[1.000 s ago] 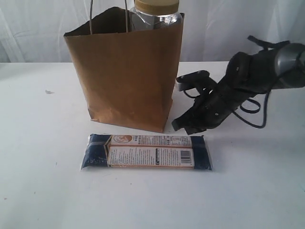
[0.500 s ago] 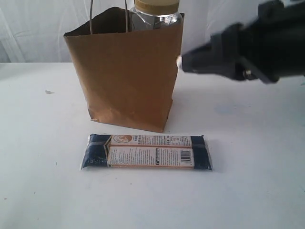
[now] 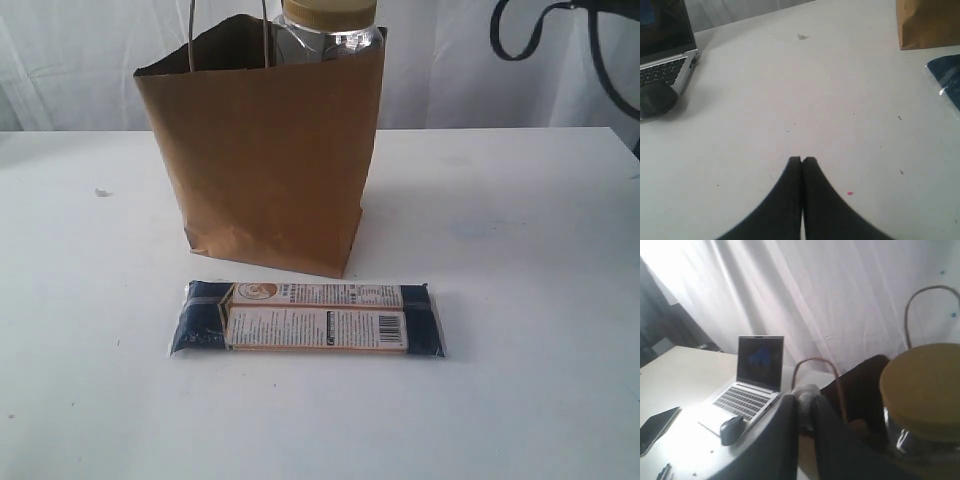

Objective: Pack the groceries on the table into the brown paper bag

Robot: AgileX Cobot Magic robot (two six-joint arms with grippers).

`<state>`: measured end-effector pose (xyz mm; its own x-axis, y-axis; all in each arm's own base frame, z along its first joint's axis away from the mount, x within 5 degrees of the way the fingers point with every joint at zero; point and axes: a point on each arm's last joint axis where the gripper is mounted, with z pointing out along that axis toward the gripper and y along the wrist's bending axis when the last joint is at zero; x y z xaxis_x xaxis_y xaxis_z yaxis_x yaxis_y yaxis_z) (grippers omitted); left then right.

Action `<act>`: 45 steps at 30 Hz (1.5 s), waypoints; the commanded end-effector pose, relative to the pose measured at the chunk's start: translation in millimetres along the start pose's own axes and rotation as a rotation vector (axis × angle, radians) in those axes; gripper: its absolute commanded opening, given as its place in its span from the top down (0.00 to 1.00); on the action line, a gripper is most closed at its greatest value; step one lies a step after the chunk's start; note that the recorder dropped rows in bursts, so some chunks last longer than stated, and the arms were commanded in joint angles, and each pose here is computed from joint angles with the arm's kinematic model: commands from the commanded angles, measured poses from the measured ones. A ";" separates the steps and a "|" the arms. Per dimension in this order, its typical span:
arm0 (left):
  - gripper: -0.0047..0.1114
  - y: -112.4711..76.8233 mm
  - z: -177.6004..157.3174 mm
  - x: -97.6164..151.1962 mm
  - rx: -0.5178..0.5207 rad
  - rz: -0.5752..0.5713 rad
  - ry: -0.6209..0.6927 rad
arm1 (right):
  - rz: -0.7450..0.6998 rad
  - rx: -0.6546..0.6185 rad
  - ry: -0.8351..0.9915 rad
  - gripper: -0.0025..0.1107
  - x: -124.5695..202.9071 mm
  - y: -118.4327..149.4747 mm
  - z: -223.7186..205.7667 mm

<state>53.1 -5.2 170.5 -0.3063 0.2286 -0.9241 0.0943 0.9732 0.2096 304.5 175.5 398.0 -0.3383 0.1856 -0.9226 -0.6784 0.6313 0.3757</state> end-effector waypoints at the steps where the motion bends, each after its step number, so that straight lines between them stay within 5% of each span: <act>1: 0.96 -0.6 0.1 0.6 0.007 0.000 -0.005 | -0.116 -0.064 -0.012 0.98 -6.3 0.6 20.8; 19: 0.96 -0.6 0.1 0.6 0.007 0.000 -0.005 | -0.258 0.173 0.000 0.95 16.4 -39.2 101.8; 31: 0.96 -0.6 0.1 0.6 0.007 0.000 -0.005 | -0.257 0.156 0.005 0.81 17.5 -38.1 102.5; 41: 0.96 -0.6 0.1 0.6 0.007 0.000 -0.005 | -0.276 0.091 -0.017 0.82 5.7 -23.9 92.7; 45: 0.96 -0.6 0.1 0.6 0.007 0.000 -0.005 | -0.296 0.050 -0.062 0.94 -13.2 -7.0 75.6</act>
<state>53.1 -5.2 170.5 -0.3063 0.2286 -0.9241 0.0943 0.9732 0.2096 377.4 228.6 377.7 -0.1420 0.0180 -0.9897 -0.6786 0.7262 0.1106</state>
